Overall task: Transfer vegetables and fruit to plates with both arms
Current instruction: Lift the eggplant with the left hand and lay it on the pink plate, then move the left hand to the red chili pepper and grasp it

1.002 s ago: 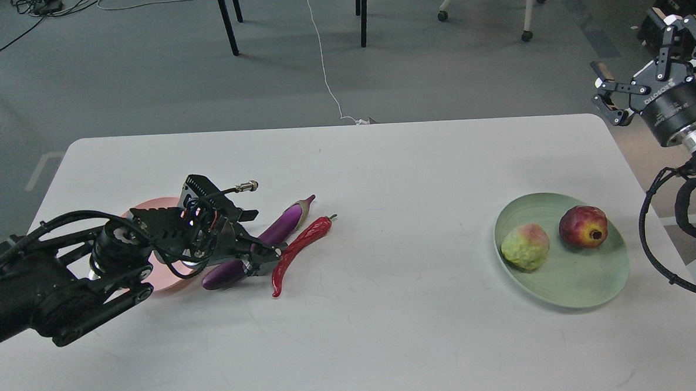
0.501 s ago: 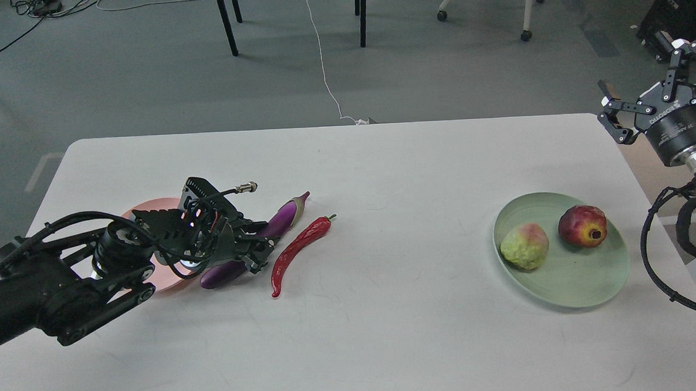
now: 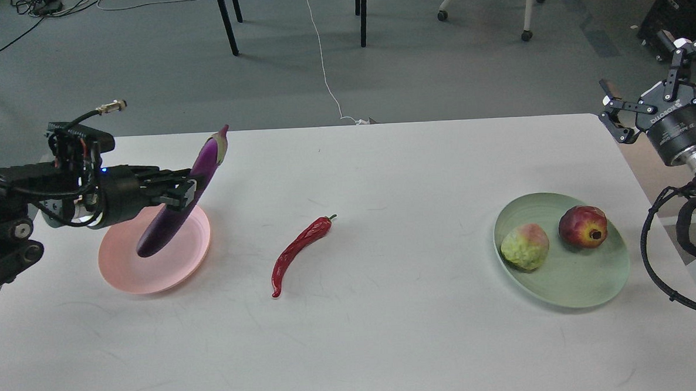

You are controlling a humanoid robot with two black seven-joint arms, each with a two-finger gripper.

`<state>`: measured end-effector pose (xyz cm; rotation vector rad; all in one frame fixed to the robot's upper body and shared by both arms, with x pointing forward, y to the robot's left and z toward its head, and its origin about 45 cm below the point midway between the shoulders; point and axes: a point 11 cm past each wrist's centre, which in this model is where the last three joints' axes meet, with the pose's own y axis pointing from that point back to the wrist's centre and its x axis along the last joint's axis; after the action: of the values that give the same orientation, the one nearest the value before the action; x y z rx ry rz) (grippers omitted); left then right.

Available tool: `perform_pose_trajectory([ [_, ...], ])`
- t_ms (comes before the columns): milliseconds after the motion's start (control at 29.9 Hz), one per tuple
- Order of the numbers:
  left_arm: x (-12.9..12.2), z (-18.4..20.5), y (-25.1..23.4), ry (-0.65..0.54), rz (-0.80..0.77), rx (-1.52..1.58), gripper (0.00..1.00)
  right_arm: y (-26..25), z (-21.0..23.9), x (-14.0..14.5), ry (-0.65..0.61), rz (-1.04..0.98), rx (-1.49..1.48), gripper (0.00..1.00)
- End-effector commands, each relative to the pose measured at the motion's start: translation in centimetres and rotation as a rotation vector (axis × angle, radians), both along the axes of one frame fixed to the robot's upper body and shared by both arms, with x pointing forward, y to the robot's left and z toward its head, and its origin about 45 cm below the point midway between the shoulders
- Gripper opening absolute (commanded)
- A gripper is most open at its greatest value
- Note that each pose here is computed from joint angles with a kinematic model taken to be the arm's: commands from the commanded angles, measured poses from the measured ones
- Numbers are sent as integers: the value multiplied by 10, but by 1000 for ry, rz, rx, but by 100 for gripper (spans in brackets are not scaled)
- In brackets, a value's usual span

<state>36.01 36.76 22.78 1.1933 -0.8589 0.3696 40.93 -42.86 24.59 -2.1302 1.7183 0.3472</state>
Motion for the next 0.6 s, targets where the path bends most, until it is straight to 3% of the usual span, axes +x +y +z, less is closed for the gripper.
perform_pose_trajectory([
  [0, -21, -20, 36, 64, 66, 67, 17, 10, -6, 1, 6, 13, 19, 99],
  [167, -21, -34, 50, 59, 111, 81, 29, 18, -9, 3, 7, 25, 35, 99],
  [301, -19, -46, 44, 65, 113, 66, 65, 18, -9, 3, 7, 24, 34, 99],
  [568, -17, -45, 37, 66, 96, 64, 72, -3, -16, 0, 27, -33, 4, 99],
])
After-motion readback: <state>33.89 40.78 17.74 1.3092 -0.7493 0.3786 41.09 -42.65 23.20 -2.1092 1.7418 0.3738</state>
